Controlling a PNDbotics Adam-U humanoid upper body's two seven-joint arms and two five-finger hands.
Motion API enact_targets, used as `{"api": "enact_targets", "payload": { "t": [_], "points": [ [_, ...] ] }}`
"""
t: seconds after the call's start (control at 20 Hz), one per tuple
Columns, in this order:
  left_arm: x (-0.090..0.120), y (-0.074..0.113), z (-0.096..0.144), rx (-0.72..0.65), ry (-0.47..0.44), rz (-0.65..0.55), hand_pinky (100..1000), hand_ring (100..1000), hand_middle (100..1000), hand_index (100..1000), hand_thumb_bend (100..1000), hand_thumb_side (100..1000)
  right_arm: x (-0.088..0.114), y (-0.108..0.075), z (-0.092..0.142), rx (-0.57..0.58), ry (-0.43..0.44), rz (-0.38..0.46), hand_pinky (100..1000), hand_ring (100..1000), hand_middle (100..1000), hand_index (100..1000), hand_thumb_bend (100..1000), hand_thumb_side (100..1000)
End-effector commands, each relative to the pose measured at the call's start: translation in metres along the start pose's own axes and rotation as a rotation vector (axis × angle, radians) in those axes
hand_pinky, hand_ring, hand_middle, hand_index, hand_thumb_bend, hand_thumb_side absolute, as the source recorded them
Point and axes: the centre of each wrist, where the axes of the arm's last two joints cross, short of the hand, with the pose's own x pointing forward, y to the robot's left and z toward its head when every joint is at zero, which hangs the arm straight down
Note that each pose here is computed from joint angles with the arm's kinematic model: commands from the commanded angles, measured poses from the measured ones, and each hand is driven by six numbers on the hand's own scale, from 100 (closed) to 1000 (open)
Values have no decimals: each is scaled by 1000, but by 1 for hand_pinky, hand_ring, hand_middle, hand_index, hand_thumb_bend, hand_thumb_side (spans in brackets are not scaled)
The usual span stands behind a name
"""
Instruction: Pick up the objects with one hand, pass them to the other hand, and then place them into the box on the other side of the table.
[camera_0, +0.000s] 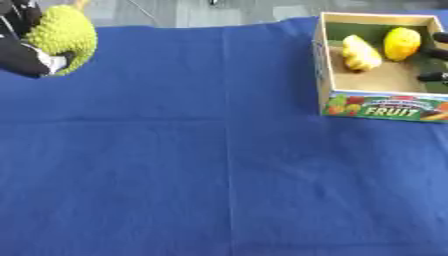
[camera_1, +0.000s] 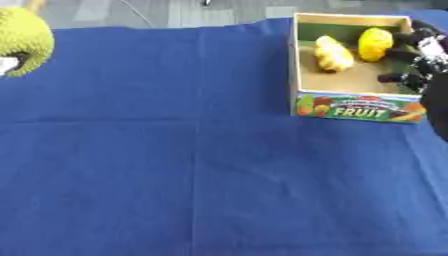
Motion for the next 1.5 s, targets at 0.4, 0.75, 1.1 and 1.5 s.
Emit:
{"api": "enact_targets", "payload": {
  "t": [0.4,0.75,1.1,1.5],
  "points": [
    [17,-8,9,120,-109,258,531,469,393,324,259,100,39,1,-23,146,-92,123,640,880,865,972,100,582],
    [19,-39,-1,101,-161,438,520,459,383,318,229,153,66,12,-43,262,-85,291,678,915,899,999,100,580],
    [19,-71,-8,158,-201,489,519,458,384,315,210,153,70,22,-63,320,-17,478,709,938,922,1000,100,579],
    [29,-92,-14,203,-252,469,518,457,383,312,191,159,66,38,-77,446,14,558,718,943,929,1000,100,594]
  ]
}}
